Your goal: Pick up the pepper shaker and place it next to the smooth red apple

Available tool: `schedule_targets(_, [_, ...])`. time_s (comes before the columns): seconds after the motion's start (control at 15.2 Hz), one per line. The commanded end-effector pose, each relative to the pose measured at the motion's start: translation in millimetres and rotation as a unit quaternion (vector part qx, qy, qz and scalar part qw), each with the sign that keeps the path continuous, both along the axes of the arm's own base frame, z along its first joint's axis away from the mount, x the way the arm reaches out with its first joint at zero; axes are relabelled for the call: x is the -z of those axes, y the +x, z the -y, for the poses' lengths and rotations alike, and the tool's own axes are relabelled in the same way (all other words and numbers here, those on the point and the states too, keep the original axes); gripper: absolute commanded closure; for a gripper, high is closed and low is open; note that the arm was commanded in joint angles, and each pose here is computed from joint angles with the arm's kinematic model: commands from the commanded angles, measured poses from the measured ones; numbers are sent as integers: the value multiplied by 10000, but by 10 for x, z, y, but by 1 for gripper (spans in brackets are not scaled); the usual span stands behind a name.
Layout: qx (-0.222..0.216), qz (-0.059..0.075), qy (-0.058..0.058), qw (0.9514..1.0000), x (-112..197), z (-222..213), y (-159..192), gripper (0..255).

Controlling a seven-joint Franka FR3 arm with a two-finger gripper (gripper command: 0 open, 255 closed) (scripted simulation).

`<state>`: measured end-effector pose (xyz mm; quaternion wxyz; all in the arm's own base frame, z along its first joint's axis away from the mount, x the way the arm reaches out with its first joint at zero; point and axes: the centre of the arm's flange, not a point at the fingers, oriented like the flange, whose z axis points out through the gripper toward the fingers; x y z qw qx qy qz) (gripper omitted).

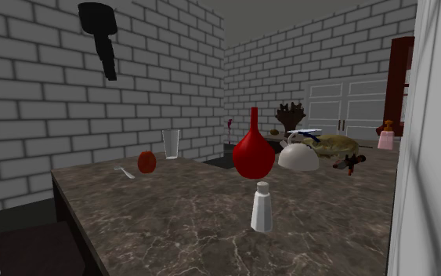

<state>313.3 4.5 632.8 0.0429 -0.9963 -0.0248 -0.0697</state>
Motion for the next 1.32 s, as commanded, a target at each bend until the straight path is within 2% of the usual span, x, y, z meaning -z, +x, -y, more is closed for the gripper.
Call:
schedule_targets(0.0, [0, 0, 0, 10000, 0, 0, 0, 0])
schedule_targets(1.25, [88, -150, -111, 9998, 1321, 1180, 1787, 0])
